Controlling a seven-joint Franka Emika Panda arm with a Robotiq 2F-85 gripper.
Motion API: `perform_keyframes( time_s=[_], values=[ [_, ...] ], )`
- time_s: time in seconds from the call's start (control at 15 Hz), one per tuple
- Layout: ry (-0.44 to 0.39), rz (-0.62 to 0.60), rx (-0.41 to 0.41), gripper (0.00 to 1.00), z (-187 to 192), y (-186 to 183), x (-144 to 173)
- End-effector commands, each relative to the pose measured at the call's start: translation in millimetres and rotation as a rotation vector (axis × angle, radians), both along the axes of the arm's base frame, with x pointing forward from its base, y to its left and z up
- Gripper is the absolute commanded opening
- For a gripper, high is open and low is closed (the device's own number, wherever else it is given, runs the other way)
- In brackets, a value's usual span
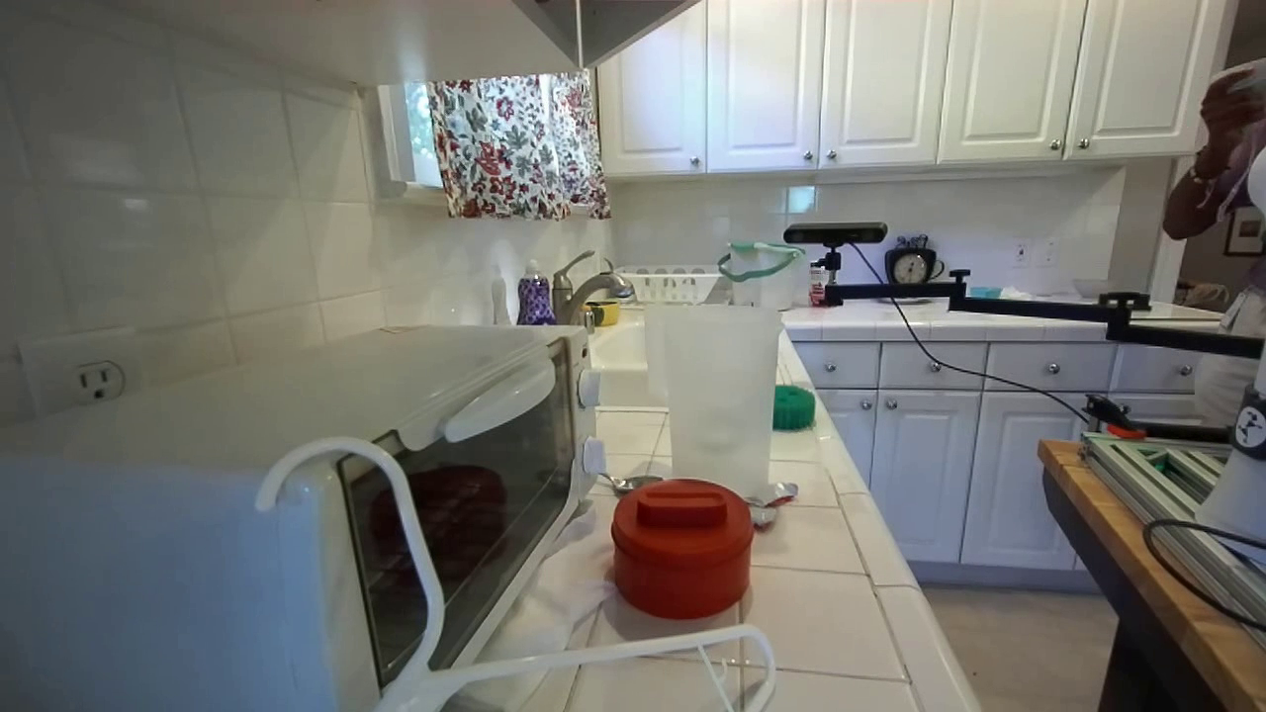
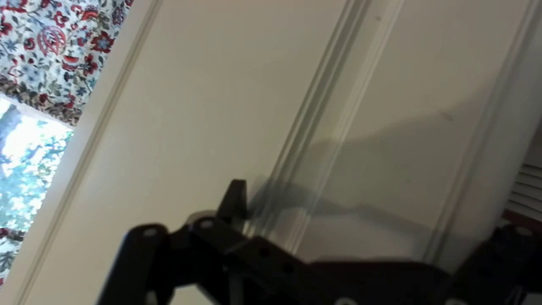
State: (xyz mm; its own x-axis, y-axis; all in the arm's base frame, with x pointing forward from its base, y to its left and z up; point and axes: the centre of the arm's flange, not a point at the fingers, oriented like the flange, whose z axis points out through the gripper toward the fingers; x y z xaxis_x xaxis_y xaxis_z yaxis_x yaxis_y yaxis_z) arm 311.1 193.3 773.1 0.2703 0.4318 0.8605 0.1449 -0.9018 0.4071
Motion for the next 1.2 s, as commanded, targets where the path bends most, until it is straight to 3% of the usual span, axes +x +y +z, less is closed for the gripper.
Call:
perform_keyframes(
  time_s=[0.0, 0.6, 1.13],
  values=[
    [-0.008, -0.025, -0.055, 1.0, -7, 19, 0],
    [0.033, -0.027, -0.108, 1.0, -32, 81, -6],
    [0.038, -0.002, -0.124, 1.0, -38, 85, -3]
  ],
)
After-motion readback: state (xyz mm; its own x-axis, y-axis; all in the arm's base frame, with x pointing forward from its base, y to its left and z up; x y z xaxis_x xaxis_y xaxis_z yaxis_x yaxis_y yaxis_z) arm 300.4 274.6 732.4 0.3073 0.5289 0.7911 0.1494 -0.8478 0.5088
